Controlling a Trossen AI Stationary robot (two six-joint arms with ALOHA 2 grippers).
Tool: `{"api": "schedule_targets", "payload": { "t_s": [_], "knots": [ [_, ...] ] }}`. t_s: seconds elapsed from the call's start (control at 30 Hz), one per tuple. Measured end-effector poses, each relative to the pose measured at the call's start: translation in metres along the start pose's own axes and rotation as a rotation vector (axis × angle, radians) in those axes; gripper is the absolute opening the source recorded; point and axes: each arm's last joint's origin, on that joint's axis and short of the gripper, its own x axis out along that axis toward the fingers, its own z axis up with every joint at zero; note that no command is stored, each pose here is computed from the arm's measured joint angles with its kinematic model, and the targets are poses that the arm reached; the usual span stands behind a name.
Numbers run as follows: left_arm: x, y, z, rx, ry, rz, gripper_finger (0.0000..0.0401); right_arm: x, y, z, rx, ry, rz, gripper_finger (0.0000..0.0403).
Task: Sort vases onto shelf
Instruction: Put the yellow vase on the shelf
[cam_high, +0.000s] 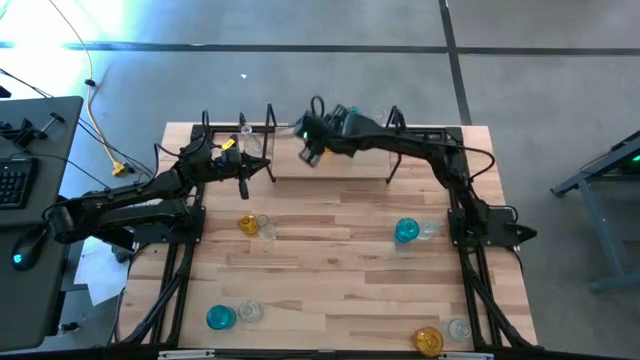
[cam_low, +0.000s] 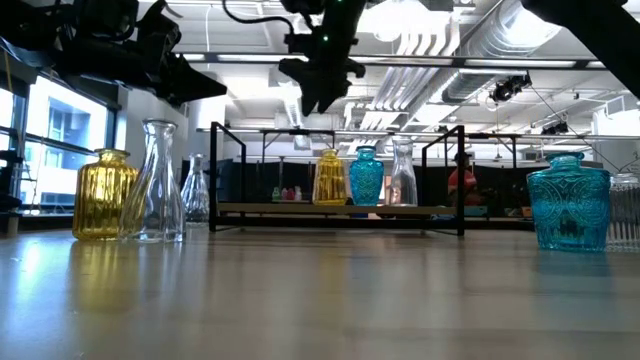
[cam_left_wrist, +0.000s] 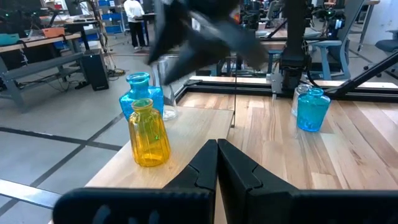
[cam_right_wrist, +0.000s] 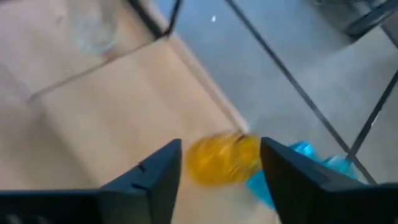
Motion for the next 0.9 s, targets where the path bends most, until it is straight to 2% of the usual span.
{"api": "schedule_targets", "payload": {
  "t_s": [0.1, 0.2, 0.27, 0.43, 0.6, 0.9],
  "knots": [
    [0.0, 0.0, -0.001, -0.002, 0.006, -0.001, 0.0, 0.003, 0.021, -0.017, -0.005, 0.05, -0.022, 0.0122],
    [0.0, 0.0, -0.001, -0.002, 0.006, -0.001, 0.0, 0.021, 0.04, -0.04, -0.024, 0.1, -0.057, 0.0045],
    [0.0, 0.0, -0.001, -0.003, 0.006, -0.001, 0.0, 0.032, 0.048, -0.053, -0.028, 0.125, -0.054, 0.0012],
    [0.0, 0.0, -0.001, -0.005, 0.006, -0.001, 0.0, 0.059, 0.044, -0.069, 0.015, 0.162, -0.047, 0.0026],
    [0.0, 0.0, -0.001, -0.005, 0.006, 0.0, 0.0, 0.078, 0.031, -0.071, 0.04, 0.155, -0.041, 0.0003],
    [0.0, 0.0, -0.001, -0.004, 0.006, 0.0, 0.0, 0.09, 0.013, -0.064, 0.06, 0.122, -0.048, 0.0002]
  ]
}}
